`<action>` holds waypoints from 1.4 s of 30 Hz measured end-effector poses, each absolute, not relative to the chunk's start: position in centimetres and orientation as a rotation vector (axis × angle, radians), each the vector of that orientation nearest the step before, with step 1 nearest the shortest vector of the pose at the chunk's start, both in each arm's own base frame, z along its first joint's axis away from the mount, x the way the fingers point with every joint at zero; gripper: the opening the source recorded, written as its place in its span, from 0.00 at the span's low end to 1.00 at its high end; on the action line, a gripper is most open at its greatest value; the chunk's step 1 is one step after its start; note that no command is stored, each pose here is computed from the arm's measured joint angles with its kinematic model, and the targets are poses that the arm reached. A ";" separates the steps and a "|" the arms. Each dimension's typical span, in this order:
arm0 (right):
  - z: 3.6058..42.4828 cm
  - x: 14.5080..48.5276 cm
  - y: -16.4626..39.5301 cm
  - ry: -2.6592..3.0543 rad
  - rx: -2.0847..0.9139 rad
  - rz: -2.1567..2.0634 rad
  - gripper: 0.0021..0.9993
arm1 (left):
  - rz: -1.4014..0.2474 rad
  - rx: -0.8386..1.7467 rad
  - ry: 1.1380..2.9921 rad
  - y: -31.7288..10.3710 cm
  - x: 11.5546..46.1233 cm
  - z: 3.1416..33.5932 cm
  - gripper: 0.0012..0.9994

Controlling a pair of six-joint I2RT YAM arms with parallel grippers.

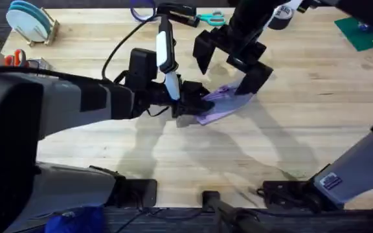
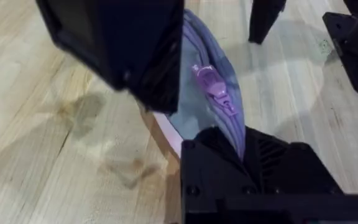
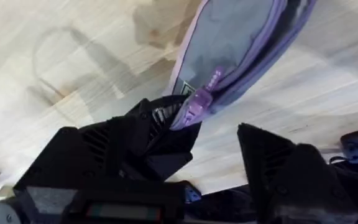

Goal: Unzip the bag, pick up the pens from the table one at a time and place them inside, then zip the bag closed.

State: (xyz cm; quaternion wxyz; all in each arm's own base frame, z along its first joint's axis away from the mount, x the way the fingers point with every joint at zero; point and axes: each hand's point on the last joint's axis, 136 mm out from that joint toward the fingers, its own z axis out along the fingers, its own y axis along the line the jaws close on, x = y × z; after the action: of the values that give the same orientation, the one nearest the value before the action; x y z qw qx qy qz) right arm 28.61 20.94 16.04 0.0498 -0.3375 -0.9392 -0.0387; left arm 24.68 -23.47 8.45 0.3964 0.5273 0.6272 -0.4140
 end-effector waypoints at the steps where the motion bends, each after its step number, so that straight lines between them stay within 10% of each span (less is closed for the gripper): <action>1: 15.9 28.6 21.0 -2.858 -1.028 -0.112 1.00 | -1.049 1.336 1.589 -23.5 24.7 8.4 0.04; 20: 12.1 29.1 21.1 -2.788 -1.043 0.014 0.87 | -1.049 1.336 1.589 -23.5 24.7 8.4 0.04; 35: 12.1 29.1 20.2 -2.788 -1.067 0.060 0.06 | -1.038 1.333 1.596 -23.4 24.9 8.4 0.04; 42: 12.2 28.6 19.9 -2.770 -1.063 0.092 0.03 | -1.040 1.333 1.595 -23.4 24.8 8.4 0.04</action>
State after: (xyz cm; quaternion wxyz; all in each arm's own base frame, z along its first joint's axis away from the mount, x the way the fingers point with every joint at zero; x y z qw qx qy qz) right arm 28.56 19.85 12.24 0.0863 -0.3568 -0.9297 0.0309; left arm 24.83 -23.37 8.38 0.3972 0.5263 0.6298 -0.4106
